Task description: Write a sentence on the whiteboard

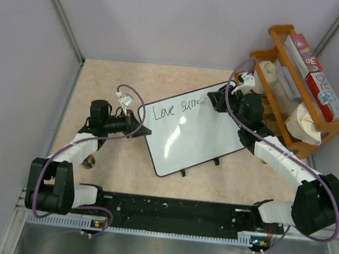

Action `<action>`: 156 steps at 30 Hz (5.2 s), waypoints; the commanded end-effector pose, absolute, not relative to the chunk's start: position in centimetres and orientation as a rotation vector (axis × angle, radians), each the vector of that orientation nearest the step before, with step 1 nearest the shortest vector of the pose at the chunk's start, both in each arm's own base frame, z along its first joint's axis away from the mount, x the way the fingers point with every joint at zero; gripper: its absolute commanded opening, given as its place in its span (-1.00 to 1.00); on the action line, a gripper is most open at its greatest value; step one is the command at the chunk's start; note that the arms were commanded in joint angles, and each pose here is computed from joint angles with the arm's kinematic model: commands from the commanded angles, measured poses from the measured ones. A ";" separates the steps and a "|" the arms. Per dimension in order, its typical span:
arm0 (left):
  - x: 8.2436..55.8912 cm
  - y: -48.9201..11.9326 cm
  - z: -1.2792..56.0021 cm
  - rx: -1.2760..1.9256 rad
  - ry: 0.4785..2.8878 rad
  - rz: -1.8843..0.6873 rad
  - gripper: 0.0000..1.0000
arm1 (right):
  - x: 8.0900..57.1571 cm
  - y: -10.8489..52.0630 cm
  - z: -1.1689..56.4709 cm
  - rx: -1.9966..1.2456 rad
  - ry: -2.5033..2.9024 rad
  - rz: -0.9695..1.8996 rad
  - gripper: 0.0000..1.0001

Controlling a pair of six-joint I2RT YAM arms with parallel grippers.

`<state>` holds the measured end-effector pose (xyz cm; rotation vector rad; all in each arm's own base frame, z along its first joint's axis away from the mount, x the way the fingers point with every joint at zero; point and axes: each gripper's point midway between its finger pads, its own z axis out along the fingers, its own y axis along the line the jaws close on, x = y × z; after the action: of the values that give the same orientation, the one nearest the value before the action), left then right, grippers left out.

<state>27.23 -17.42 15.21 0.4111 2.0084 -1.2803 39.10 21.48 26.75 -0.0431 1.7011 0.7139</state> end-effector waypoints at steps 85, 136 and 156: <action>28.5 -16.7 12.7 0.575 1.977 -1.038 -1.00 | 40.3 19.1 27.1 0.032 1.666 0.675 -1.00; 28.5 -16.8 12.5 0.579 1.983 -1.040 -1.00 | 41.2 18.5 29.4 0.062 1.624 0.643 -1.00; 28.5 -16.8 12.5 0.580 1.985 -1.038 -1.00 | 40.7 18.5 27.9 0.066 1.652 0.648 -1.00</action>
<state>27.18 -17.61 15.14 0.4102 2.0162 -1.2785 40.36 18.99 27.12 0.0550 1.6831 0.6576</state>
